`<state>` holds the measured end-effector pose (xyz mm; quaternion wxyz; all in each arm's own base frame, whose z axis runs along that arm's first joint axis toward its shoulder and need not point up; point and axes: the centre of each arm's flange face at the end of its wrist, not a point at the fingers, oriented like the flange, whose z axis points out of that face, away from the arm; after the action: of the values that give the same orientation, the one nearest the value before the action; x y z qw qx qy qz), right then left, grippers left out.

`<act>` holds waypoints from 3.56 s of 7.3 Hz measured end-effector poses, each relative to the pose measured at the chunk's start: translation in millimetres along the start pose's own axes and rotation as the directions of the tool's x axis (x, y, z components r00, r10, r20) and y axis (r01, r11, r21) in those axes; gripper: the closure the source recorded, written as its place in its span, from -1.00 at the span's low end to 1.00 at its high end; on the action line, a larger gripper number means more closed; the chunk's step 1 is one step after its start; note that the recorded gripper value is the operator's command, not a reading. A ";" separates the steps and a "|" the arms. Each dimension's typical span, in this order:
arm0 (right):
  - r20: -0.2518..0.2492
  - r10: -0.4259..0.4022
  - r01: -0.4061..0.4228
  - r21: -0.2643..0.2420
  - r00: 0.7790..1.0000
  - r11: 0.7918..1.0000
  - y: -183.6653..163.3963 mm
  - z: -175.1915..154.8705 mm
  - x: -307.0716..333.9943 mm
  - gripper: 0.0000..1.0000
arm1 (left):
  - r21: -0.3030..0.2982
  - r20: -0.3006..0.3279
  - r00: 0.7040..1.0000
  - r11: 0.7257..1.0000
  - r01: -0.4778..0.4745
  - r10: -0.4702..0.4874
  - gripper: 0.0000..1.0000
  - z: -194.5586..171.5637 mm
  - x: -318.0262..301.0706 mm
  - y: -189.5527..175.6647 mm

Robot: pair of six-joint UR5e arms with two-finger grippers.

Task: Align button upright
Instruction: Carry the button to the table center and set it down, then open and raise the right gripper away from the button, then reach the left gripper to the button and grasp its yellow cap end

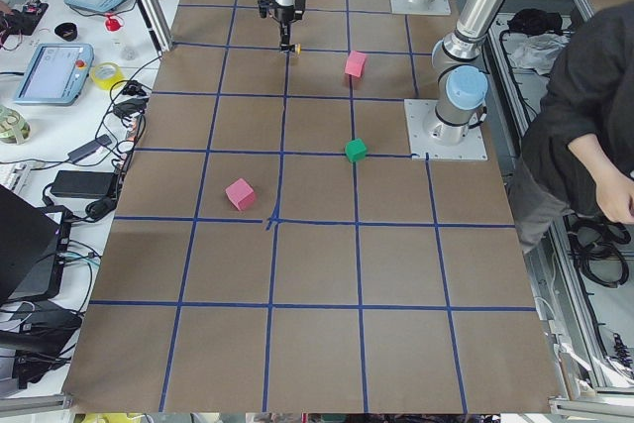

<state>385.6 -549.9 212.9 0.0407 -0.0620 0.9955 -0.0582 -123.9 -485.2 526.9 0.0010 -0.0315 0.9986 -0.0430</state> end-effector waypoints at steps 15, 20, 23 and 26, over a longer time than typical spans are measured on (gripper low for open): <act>-0.044 0.133 -0.136 -0.075 0.990 0.988 22.0 -356.6 188.0 -1.00 | 0.087 -0.008 1.000 0.996 0.024 -0.023 -1.00 5.4 6.1 -18.9; -0.033 0.137 -0.139 -0.071 0.990 0.988 22.6 -360.0 187.6 -1.00 | 0.131 -0.041 0.999 0.991 0.035 -0.030 -0.93 135.1 81.8 -22.6; -0.039 0.140 -0.143 -0.075 0.989 0.987 23.3 -359.0 188.5 -1.00 | 0.174 -0.079 0.993 0.980 0.096 -0.084 -0.93 200.1 138.6 -17.2; -0.041 0.143 -0.146 -0.086 0.989 0.986 22.5 -354.9 188.7 -1.00 | 0.216 -0.056 0.995 0.972 0.097 -0.086 -0.88 280.3 182.3 13.6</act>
<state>164.9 -512.6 547.5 0.0247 0.0098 0.9996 -0.0121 -305.4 -507.2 246.6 -0.0208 -0.0762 0.9850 -0.1533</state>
